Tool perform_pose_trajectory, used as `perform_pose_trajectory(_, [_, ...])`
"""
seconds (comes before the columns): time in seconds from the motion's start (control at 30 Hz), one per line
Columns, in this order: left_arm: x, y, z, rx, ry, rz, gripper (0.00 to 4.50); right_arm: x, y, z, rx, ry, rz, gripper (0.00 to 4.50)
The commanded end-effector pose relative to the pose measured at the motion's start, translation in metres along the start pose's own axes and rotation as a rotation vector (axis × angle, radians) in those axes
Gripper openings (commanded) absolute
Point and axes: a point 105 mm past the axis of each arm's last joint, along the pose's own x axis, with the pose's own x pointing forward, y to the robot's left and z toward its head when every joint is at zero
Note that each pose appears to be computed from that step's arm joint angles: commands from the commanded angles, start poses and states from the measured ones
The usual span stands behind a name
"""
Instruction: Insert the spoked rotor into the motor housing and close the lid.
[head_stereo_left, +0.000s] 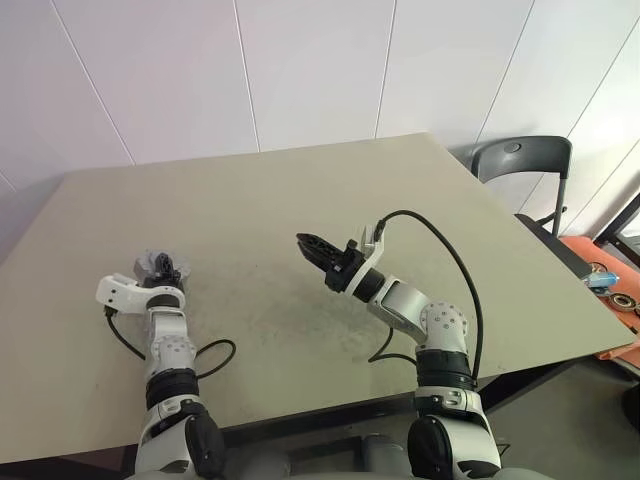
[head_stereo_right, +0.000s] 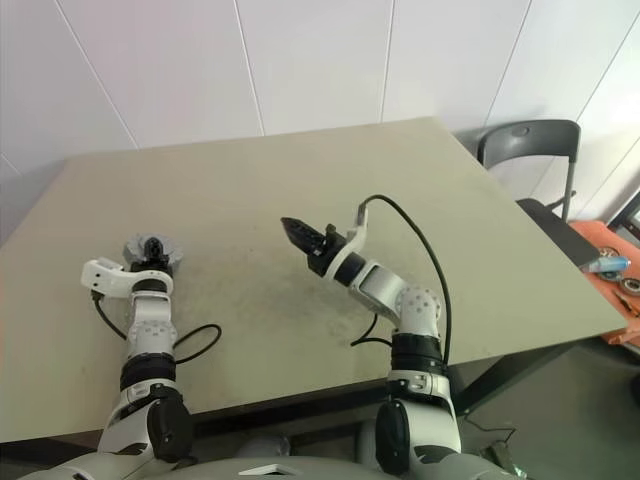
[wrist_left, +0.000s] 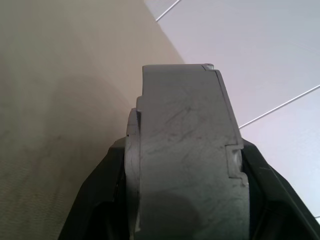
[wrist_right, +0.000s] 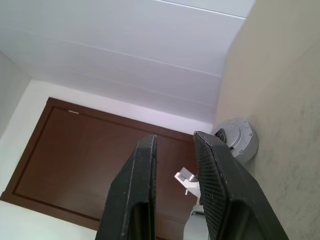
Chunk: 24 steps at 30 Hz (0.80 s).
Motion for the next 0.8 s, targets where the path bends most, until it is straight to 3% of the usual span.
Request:
perform_pose_trajectory(0.03, [0.004,0.004,0.022,0.044,-0.08,0.026,2.11,0.005,0.01,-0.003,-0.023,0.022,0.033,1.22])
perform_pose_trajectory(0.1, [0.004,0.006,0.023,0.048,-0.084,0.033,2.11,0.005,0.01,-0.003,-0.023,0.023,0.032,1.22])
perform_pose_trajectory(0.33, [0.004,0.022,0.024,0.088,-0.097,0.128,4.44,0.005,0.009,-0.003,-0.025,0.029,0.026,1.22])
perform_pose_trajectory(0.8, [-0.005,0.062,0.038,0.274,-0.144,0.45,4.48,0.007,0.007,-0.01,-0.018,0.065,0.021,1.22])
